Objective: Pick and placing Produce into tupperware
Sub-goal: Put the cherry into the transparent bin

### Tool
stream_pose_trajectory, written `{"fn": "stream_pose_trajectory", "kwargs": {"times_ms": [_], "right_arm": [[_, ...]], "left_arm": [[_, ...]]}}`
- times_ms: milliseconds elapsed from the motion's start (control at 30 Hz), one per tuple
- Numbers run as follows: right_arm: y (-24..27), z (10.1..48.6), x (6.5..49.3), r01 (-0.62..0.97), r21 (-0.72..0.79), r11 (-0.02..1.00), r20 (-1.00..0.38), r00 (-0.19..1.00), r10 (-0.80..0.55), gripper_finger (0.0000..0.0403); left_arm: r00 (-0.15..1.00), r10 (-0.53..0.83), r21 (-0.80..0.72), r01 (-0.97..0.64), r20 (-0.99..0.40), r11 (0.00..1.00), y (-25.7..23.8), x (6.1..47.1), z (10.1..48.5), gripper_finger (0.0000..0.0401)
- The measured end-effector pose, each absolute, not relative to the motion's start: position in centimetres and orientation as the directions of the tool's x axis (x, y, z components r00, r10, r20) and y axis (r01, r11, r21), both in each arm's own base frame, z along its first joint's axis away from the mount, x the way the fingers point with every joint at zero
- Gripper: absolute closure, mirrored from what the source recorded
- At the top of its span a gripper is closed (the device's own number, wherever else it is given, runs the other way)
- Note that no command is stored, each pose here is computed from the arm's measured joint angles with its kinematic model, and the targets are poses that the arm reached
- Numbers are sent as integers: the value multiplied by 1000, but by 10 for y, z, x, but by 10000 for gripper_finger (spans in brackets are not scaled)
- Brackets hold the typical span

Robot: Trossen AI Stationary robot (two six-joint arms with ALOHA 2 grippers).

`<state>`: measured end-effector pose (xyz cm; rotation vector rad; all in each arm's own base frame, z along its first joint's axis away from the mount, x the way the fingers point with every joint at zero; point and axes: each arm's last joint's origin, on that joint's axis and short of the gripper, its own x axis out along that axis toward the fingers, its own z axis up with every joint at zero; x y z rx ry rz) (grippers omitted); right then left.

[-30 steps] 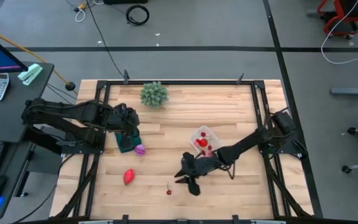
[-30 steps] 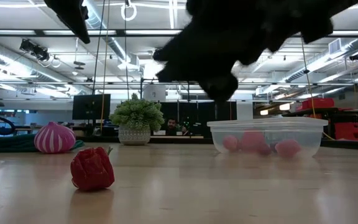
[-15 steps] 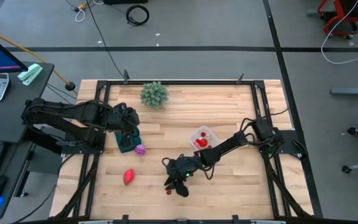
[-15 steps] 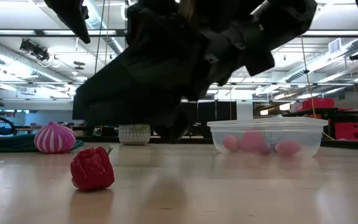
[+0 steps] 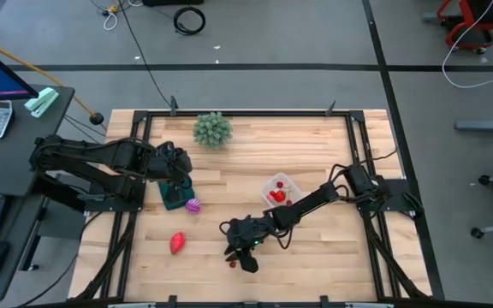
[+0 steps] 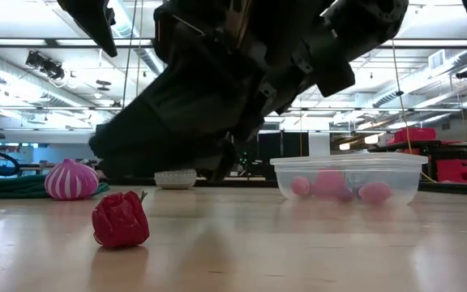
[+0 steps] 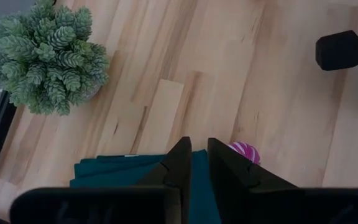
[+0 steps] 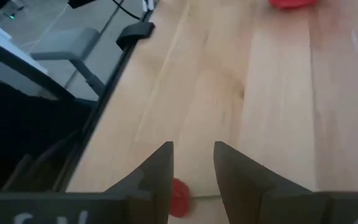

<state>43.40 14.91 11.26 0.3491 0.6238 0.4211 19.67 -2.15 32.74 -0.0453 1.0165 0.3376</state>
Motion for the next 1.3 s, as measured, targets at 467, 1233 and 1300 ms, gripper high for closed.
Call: {"fn": "stream_pose_trajectory", "kwargs": {"times_ms": [467, 1233, 1300], "right_arm": [[146, 105, 430, -131, 457, 880, -565, 721, 401, 280], [146, 102, 428, -113, 481, 870, -593, 689, 417, 395], [146, 102, 428, -122, 473, 873, -592, 690, 417, 393]], "left_arm": [[479, 255, 118, -298, -840, 947, -21, 197, 327, 347], [480, 255, 116, -300, -840, 947, -22, 197, 327, 351], [480, 255, 116, -301, -840, 947, -21, 197, 327, 353]]}}
